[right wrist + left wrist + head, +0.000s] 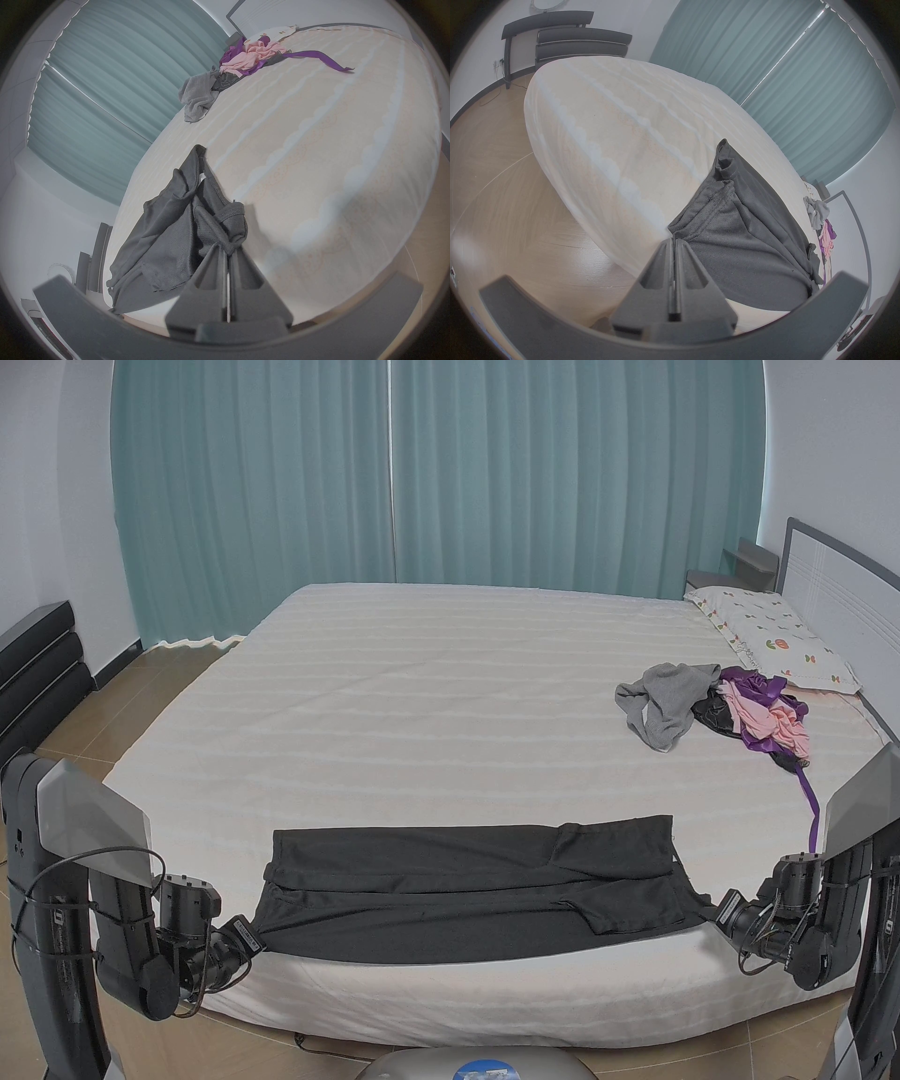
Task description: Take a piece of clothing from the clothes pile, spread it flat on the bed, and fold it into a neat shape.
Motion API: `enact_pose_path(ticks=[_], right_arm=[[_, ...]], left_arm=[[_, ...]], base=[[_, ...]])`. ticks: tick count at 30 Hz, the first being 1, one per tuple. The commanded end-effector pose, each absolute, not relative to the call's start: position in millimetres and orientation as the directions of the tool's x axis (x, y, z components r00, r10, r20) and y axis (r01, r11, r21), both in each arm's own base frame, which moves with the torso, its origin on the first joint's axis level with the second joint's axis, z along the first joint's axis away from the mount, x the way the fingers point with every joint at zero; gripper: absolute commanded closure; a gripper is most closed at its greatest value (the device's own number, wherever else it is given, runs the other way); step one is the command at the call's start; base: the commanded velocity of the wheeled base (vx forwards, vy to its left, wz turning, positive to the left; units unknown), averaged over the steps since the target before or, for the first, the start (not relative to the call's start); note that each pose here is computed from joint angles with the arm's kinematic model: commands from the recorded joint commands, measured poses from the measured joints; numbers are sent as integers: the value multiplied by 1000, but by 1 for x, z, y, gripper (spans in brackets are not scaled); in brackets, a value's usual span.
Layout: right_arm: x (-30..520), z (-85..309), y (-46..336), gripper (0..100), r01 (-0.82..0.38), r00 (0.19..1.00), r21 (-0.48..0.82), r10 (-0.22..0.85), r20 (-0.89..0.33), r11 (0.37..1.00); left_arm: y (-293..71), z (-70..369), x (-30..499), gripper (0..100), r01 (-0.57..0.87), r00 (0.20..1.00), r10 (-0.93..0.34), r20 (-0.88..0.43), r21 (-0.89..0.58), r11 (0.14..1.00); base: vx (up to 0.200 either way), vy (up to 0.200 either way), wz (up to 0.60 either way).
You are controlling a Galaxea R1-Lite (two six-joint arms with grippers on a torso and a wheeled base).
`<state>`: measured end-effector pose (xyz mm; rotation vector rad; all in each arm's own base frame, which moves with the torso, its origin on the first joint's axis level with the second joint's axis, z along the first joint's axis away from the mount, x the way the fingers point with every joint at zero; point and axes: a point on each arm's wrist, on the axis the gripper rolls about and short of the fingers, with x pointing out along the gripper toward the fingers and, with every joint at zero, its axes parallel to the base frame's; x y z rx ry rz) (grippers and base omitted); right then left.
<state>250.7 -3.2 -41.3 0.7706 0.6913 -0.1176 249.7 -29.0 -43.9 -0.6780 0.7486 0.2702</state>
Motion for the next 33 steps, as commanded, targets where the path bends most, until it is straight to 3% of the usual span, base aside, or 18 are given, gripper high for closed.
enact_pose_path(ticks=[1, 19, 20, 24, 25, 33], right_arm=[[245, -30, -4, 100, 325, 793, 610, 144, -592, 723], [220, -32, 0, 100, 325, 727, 534, 155, -669, 781], [220, -32, 0, 0, 325, 727, 534, 155, -669, 781], [217, -30, 1, 0, 310, 724, 524, 160, -671, 793], [217, -30, 1, 0, 309, 726, 525, 160, -668, 793], [222, -11, -10, 0, 293, 794, 550, 121, -595, 782]], left_arm=[[-28, -42, 251, 100, -454, 719, -4, -695, -474, 754], [-22, -39, 252, 100, -448, 727, 1, -687, -473, 759], [-22, -39, 252, 100, -448, 727, 1, -687, -473, 759], [-23, -39, 252, 100, -447, 727, 0, -687, -473, 759], [-23, -39, 252, 0, -447, 727, 0, -687, -473, 759], [-17, -24, 255, 0, -436, 765, 12, -644, -505, 745]], base=[[0, 0, 0], [0, 0, 0], [0, 0, 0], [0, 0, 0], [0, 0, 0], [0, 0, 0]])
